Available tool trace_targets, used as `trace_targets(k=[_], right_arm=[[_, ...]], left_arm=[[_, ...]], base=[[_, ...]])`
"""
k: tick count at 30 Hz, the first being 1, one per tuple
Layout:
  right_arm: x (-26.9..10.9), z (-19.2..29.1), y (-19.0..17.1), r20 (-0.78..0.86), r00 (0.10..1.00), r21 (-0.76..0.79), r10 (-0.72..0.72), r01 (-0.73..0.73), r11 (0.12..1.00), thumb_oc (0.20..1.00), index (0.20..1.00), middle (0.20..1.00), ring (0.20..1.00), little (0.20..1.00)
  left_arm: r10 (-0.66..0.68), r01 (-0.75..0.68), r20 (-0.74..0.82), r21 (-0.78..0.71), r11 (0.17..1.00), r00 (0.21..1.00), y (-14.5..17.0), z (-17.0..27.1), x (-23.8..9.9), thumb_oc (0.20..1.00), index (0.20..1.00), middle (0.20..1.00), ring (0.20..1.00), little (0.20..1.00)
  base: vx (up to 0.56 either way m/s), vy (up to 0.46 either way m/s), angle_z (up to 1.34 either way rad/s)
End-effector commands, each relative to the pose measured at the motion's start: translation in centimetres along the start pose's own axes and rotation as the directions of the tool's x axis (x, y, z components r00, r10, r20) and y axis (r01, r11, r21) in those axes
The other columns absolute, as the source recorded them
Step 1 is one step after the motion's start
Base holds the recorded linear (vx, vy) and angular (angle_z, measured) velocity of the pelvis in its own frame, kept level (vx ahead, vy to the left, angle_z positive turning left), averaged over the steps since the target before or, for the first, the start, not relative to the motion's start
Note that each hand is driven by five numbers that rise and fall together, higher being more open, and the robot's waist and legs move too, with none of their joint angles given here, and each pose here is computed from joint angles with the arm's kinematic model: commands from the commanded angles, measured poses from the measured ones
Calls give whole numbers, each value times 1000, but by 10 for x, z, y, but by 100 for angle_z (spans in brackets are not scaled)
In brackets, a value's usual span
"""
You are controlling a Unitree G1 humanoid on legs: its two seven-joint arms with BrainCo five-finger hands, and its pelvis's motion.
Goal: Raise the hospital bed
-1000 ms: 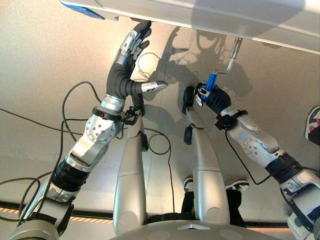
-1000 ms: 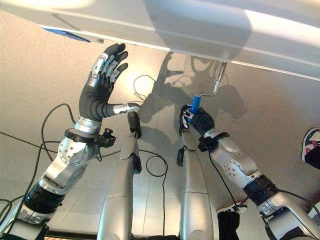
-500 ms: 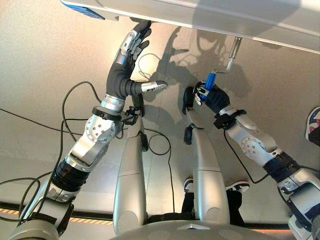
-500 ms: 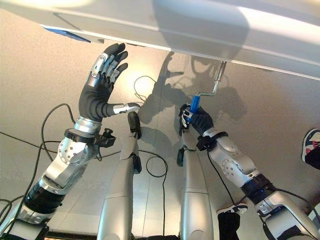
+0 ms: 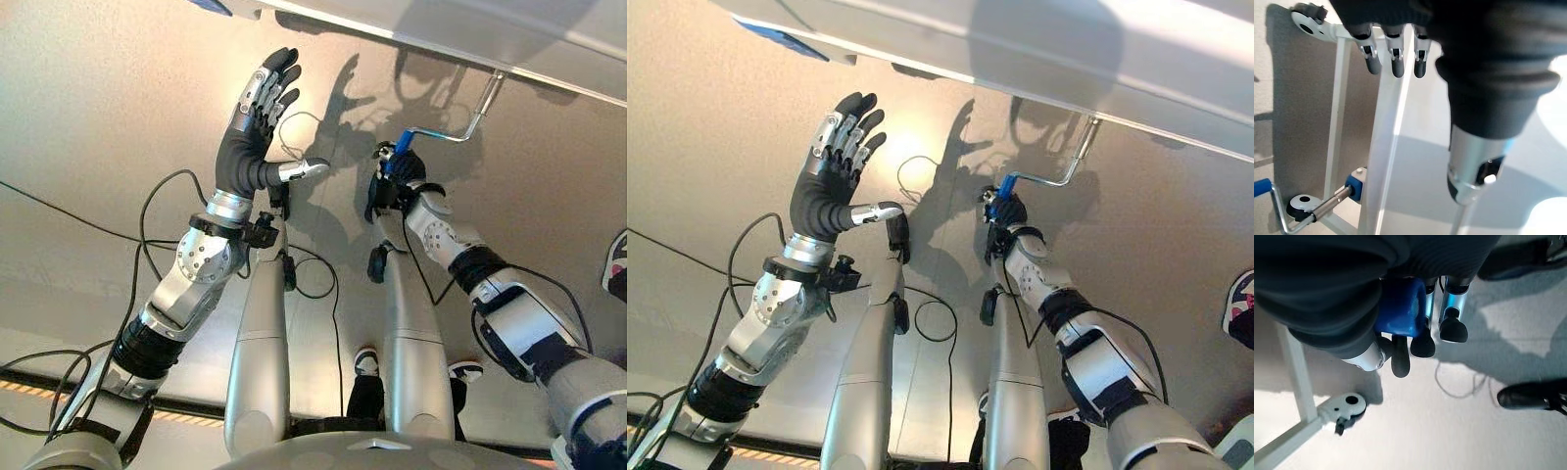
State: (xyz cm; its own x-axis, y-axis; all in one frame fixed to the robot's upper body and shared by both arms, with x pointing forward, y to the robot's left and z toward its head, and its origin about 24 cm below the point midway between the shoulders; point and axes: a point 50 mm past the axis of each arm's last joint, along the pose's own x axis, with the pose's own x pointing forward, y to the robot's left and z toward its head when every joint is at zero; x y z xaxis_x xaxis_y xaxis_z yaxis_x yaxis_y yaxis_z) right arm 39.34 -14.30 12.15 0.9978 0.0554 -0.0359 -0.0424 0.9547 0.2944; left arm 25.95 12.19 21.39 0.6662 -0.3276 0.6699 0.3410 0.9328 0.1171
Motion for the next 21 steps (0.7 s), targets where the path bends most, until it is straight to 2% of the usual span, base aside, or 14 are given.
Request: trace_targets(k=[1,3,4,5,7,9,11,12,13,14,16,19,20,21], right_arm=[[13,52,53,167,973,-77,159,-148,986,200,200,200,200,200],[16,51,46,153,980,-75,123,-113,991,200,200,200,200,200],[21,54,27,142,989,-85,32,-20,996,200,200,200,200,200],[21,55,27,143,989,-84,32,-20,996,200,200,200,200,200],[24,56,-10,110,986,-99,-129,140,985,200,200,200,200,200],[23,58,-26,101,977,-100,-187,197,975,200,200,200,200,200],[13,56,-74,62,936,-145,-347,352,925,200,200,200,200,200],[13,57,-75,63,935,-145,-348,353,924,200,200,200,200,200],[3,54,-103,42,899,-161,-436,437,885,200,200,200,200,200],[2,55,-104,42,898,-161,-437,438,884,200,200,200,200,200],[-16,51,-142,20,836,-146,-549,546,825,200,200,200,200,200],[-23,48,-154,10,813,-137,-583,578,804,200,200,200,200,200],[-41,42,-182,-11,759,-138,-650,643,753,200,200,200,200,200],[-42,42,-182,-11,759,-138,-651,644,753,200,200,200,200,200]], left_arm=[[-72,85,157,-78,993,985,-20,27,-2,1000,1000,1000,1000,1000],[-74,87,163,-77,993,984,-20,28,-1,1000,1000,1000,1000,1000],[-81,95,169,-80,992,982,-21,30,-1,1000,1000,1000,1000,1000],[-81,96,169,-80,992,982,-21,30,-1,1000,1000,1000,1000,1000],[-93,111,175,-97,989,980,-24,30,-1,1000,1000,1000,1000,1000],[-93,113,178,-102,988,980,-25,30,0,1000,1000,1000,1000,1000],[-102,122,179,-101,987,978,-27,30,2,1000,1000,1000,1000,1000],[-103,123,180,-102,987,978,-28,30,2,1000,1000,1000,1000,1000],[-114,131,183,-86,988,977,-28,30,2,1000,1000,1000,1000,1000],[-115,132,183,-87,987,976,-28,30,2,1000,1000,1000,1000,1000],[-139,154,188,-63,986,972,-30,30,3,1000,1000,1000,1000,1000],[-144,157,191,-56,986,971,-30,31,4,1000,1000,1000,1000,1000],[-157,167,198,-37,985,968,-28,33,4,1000,1000,1000,1000,1000],[-158,168,198,-38,985,968,-29,33,4,1000,1000,1000,1000,1000]], base=[[3,35,2],[0,0,0],[0,0,0],[-2,28,3],[0,0,0],[0,0,0],[2,24,5],[4,16,7],[1,1,9],[2,5,8],[0,-3,2],[0,0,0],[0,0,0],[0,0,0]])
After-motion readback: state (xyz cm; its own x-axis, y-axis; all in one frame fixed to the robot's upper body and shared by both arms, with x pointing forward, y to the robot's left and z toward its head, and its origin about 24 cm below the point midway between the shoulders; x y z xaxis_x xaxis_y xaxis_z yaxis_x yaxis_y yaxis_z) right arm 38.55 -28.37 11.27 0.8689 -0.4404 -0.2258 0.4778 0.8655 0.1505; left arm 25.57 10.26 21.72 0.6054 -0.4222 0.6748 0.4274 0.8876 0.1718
